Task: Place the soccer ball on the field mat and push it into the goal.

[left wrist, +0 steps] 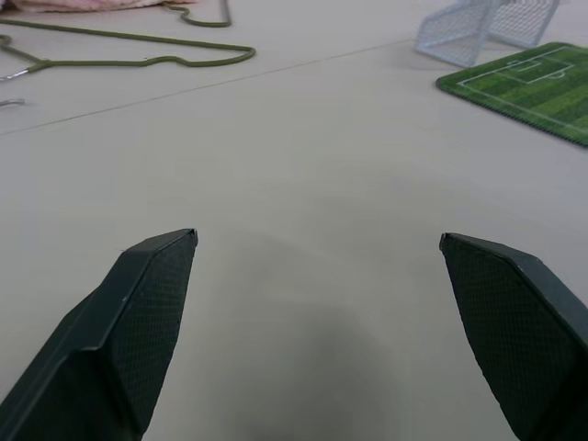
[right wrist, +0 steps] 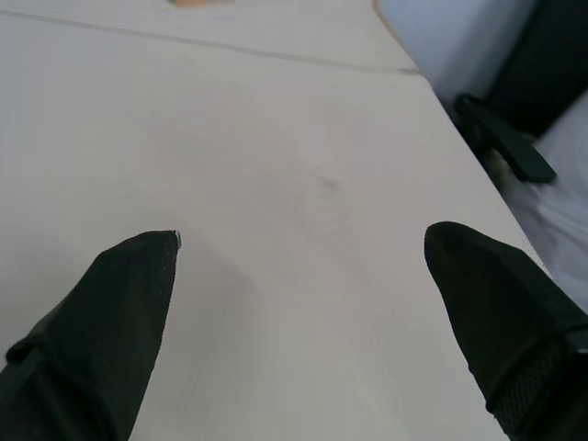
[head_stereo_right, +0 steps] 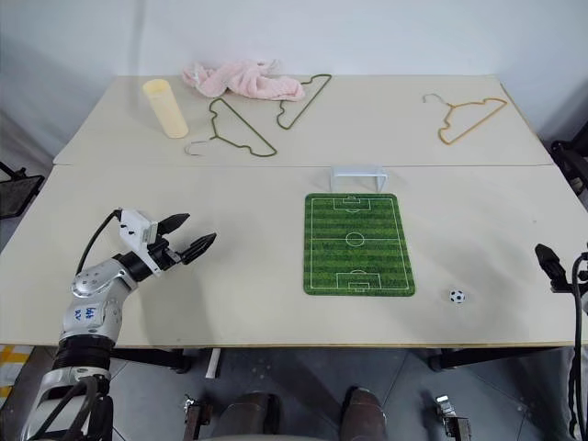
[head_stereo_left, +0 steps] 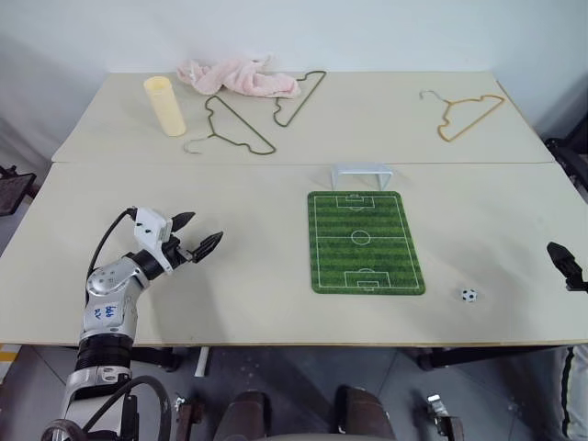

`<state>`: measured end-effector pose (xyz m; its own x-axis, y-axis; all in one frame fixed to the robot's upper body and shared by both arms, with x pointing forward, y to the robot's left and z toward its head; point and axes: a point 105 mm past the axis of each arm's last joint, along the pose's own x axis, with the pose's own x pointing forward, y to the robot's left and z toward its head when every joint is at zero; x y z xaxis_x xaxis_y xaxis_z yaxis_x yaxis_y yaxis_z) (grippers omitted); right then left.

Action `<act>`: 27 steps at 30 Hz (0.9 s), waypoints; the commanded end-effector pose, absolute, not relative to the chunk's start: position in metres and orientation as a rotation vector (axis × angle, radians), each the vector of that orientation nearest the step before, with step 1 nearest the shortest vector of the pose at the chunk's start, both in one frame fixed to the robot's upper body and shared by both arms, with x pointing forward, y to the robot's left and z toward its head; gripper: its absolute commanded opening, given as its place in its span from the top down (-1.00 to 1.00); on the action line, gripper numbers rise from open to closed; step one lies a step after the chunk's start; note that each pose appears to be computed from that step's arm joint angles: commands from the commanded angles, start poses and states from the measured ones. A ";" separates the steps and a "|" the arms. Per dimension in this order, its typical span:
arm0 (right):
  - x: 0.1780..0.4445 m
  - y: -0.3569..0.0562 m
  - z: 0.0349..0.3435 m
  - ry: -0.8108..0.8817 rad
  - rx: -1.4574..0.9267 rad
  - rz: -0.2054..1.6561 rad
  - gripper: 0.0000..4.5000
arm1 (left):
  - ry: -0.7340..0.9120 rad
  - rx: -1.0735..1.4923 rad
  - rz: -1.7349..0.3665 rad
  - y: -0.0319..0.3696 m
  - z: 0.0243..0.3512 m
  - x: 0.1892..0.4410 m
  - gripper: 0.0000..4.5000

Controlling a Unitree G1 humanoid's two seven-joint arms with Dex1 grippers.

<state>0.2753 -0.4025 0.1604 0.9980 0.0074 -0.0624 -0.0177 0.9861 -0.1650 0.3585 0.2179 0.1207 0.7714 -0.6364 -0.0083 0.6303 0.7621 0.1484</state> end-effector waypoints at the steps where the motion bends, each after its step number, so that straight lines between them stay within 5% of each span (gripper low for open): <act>1: 0.277 -0.342 0.184 0.081 -0.273 0.340 -0.99 | -0.129 0.216 -0.948 0.186 0.144 0.341 -1.00; 11: 0.266 -0.300 0.140 0.349 -0.398 0.710 -0.99 | -0.154 0.189 -1.111 0.170 0.146 0.328 -1.00; 27: 0.262 -0.312 0.095 0.476 -0.384 0.726 -0.92 | -0.115 0.180 -1.063 0.180 0.141 0.311 -1.00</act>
<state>0.2607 -0.3142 0.0987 0.6489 0.5320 -0.5440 -0.7033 0.6922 -0.1619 0.3109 0.1786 0.1273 0.4833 -0.8752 -0.0179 0.8658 0.4749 0.1577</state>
